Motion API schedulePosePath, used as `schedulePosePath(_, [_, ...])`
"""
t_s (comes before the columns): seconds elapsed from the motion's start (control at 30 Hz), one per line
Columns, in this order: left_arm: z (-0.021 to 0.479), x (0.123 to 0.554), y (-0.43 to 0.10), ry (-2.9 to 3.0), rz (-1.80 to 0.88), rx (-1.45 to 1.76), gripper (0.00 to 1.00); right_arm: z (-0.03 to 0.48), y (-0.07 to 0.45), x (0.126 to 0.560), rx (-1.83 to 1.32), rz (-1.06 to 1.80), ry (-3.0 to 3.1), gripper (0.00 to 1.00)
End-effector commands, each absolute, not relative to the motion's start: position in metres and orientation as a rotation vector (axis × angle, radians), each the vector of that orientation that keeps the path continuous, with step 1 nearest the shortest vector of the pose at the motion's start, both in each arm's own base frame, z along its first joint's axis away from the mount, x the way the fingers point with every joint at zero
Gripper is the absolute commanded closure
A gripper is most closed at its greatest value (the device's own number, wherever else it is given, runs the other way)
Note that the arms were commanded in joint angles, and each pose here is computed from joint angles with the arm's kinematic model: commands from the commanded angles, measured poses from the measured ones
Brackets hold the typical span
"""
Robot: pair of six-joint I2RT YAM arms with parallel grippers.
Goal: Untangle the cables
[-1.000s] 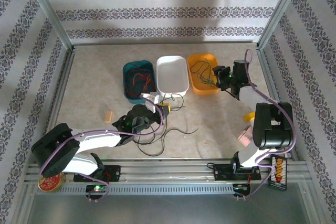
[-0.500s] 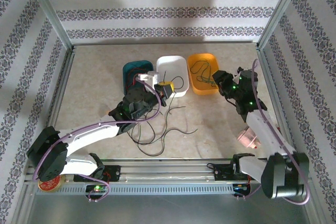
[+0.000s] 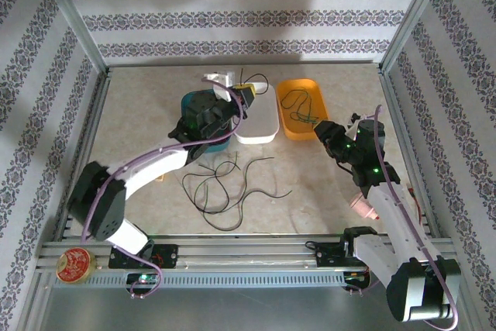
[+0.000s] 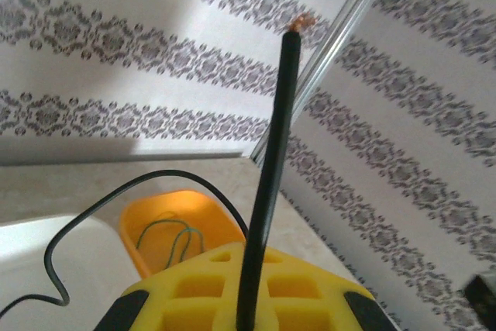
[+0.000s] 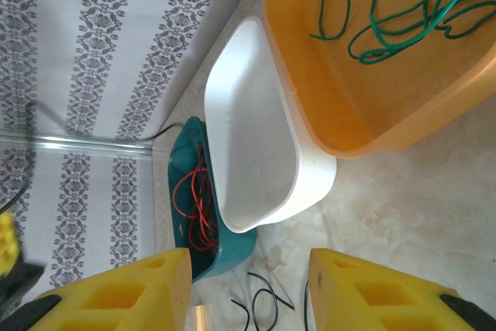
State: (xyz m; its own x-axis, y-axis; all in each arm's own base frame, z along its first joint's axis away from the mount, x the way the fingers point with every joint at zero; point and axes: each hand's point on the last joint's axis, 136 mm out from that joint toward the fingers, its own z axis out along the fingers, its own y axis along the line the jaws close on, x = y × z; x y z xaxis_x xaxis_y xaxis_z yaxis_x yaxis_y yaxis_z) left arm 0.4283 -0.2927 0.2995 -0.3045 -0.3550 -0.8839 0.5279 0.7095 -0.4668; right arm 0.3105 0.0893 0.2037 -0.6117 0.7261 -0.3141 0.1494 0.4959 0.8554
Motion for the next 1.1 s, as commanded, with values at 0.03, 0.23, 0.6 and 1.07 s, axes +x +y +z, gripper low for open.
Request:
schedulePosePath(0.03, [0.286, 0.460, -0.303, 1.657, -0.919, 0.141, 1.00, 0.208, 0.093, 0.307, 0.661, 1.086, 2.078, 0.57])
schedulePosePath(0.23, [0.212, 0.489, -0.301, 1.803, -0.823, 0.057, 1.00, 0.208, 0.098, 0.304, 0.624, 1.107, 2.102, 0.58])
schedulePosePath(0.6, [0.208, 0.435, -0.258, 1.888, -0.488, 0.044, 0.18, 0.200, 0.108, 0.293, 0.530, 1.094, 2.194, 0.59])
schedulePosePath(1.07, [0.135, 0.304, -0.135, 2.060, -0.271, -0.309, 0.17, 0.165, 0.135, 0.308, 0.456, 0.936, 2.378, 0.62])
